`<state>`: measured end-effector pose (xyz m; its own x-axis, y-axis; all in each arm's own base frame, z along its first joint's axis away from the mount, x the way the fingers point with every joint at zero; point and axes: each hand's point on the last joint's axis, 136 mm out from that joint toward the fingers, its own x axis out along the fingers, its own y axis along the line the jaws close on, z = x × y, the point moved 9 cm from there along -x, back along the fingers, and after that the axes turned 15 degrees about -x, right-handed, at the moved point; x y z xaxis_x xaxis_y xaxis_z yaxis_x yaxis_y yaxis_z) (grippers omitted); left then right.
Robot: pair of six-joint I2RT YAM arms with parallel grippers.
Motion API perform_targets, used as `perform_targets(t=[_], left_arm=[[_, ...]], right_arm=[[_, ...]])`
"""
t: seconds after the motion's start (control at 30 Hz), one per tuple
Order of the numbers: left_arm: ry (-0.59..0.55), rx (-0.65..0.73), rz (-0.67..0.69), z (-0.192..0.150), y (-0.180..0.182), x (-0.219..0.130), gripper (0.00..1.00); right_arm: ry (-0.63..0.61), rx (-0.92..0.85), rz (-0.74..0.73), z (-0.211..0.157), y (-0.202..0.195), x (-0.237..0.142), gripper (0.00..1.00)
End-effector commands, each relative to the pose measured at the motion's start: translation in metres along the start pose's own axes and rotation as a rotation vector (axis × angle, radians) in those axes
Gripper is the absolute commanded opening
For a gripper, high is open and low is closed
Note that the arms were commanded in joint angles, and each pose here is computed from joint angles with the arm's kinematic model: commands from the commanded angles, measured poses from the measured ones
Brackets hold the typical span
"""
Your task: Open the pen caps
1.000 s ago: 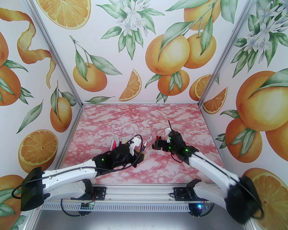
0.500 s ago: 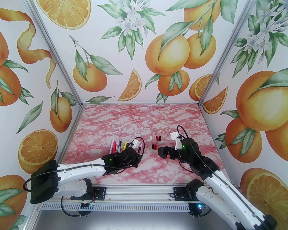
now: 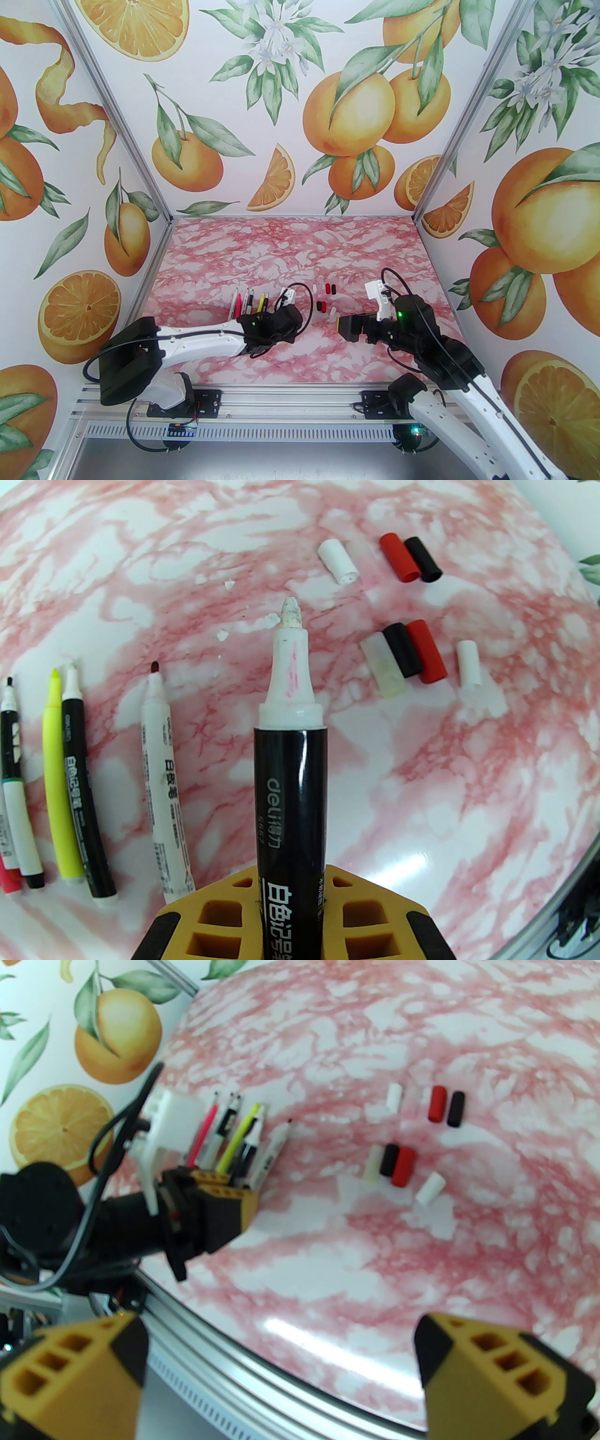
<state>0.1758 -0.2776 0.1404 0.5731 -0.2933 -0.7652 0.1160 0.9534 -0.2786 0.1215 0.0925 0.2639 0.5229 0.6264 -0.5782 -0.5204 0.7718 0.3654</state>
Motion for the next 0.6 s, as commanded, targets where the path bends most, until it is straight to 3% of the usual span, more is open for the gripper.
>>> perform_targets(t=[0.0,0.57], left_arm=[[-0.016,0.007,0.055,0.005,-0.005,0.004,0.05],[0.009,-0.047,0.266,0.009,-0.003,0.043,0.02]], right_arm=[[0.005,-0.008,-0.011,0.000,0.001,-0.005,1.00],[0.013,0.014,-0.013,-0.004,0.000,-0.006,1.00]])
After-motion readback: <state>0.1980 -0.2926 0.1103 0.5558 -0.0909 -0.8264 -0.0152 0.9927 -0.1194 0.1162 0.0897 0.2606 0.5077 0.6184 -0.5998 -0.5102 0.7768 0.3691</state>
